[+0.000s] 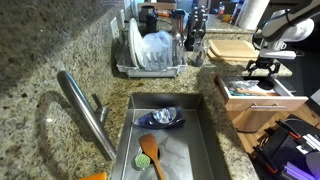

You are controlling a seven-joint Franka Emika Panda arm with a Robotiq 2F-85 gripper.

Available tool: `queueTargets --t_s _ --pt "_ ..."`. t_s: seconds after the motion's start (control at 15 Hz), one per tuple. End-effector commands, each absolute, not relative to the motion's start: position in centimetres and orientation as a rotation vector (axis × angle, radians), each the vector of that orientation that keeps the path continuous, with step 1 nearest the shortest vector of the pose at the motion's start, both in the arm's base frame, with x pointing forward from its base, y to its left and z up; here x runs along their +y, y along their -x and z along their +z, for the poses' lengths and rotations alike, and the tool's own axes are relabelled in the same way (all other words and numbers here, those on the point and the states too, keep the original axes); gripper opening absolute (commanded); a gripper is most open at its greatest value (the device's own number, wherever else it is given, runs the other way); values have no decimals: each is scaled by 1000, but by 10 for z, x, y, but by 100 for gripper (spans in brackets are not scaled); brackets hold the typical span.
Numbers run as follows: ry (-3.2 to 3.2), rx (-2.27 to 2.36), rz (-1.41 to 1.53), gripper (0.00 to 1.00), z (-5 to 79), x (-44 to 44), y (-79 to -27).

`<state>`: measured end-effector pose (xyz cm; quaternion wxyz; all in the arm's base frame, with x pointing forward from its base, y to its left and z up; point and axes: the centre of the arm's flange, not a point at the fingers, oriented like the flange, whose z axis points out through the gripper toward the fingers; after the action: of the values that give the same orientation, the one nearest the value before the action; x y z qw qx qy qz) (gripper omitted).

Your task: Put the wooden spoon in the glass, open the tap, and then close the drawer

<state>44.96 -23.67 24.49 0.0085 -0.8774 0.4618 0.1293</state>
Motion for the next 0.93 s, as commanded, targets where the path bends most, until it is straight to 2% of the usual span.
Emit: queueTargets --t_s 0.0,0.2,0.27,0.47,0.87 --pt "2577 1650 573 100 222 -249 -444" --pt "2440 1877 564 100 204 -254 -407" --pt "2538 1770 578 100 213 -250 -425" --pt "2480 1853 598 100 203 -257 -412" --pt "1957 2146 537 100 161 -246 -445"
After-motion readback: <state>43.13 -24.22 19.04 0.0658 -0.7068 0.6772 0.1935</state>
